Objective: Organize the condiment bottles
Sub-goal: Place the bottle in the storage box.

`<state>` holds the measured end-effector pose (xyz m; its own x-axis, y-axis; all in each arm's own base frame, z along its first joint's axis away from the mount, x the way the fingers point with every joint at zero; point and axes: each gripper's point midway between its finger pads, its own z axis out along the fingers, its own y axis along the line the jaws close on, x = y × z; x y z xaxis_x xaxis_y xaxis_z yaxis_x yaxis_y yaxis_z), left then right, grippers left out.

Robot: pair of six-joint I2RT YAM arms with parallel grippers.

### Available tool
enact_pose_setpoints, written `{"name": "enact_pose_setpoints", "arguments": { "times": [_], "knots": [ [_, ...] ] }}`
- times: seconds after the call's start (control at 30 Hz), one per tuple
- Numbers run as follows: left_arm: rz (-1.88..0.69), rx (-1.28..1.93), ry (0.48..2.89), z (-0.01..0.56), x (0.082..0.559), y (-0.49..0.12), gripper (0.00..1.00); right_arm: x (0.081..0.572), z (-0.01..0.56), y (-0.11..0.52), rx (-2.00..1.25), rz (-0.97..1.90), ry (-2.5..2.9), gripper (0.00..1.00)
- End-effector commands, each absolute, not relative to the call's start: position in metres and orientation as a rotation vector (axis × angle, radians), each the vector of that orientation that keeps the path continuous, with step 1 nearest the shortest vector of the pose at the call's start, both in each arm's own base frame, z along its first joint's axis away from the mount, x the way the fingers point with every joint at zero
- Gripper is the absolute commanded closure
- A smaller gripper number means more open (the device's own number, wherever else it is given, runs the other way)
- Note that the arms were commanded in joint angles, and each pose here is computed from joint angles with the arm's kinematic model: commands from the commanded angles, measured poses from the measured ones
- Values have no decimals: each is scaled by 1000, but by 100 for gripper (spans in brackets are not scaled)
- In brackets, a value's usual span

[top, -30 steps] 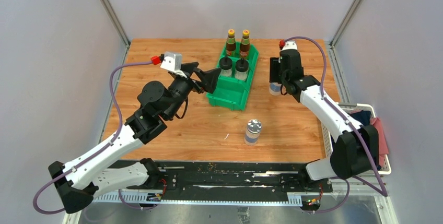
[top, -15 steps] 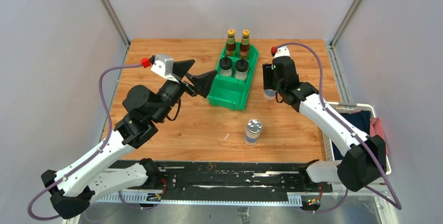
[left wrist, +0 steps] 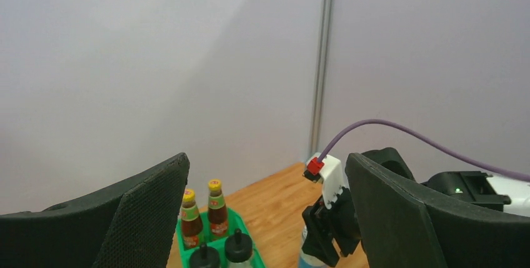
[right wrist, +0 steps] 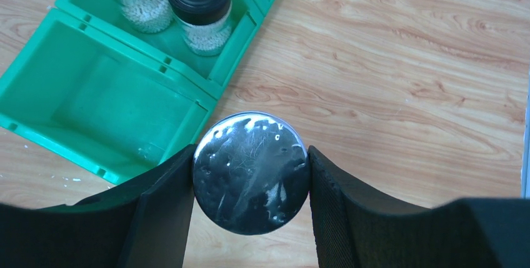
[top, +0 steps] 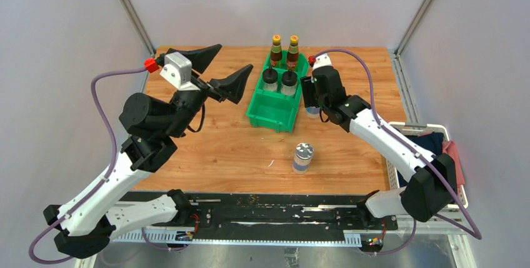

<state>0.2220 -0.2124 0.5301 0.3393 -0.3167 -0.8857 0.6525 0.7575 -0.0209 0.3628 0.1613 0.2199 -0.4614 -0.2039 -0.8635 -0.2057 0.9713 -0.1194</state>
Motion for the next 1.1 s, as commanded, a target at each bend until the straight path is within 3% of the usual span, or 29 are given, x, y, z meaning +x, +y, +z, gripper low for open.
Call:
{"name": "enact_pose_setpoints", "arguments": {
  "times": [0.0,0.6,1.07],
  "knots": [
    [-543,442,1032,533,235,-220,0,372,253,180,-317,32,1979,100],
    [-484,453,901,604,248,-236,0,374,258,231,-529,56,1938,100],
    [-428,398,947,594,268,-227,0,384,246,280,-651,102,1921,100]
  ]
}}
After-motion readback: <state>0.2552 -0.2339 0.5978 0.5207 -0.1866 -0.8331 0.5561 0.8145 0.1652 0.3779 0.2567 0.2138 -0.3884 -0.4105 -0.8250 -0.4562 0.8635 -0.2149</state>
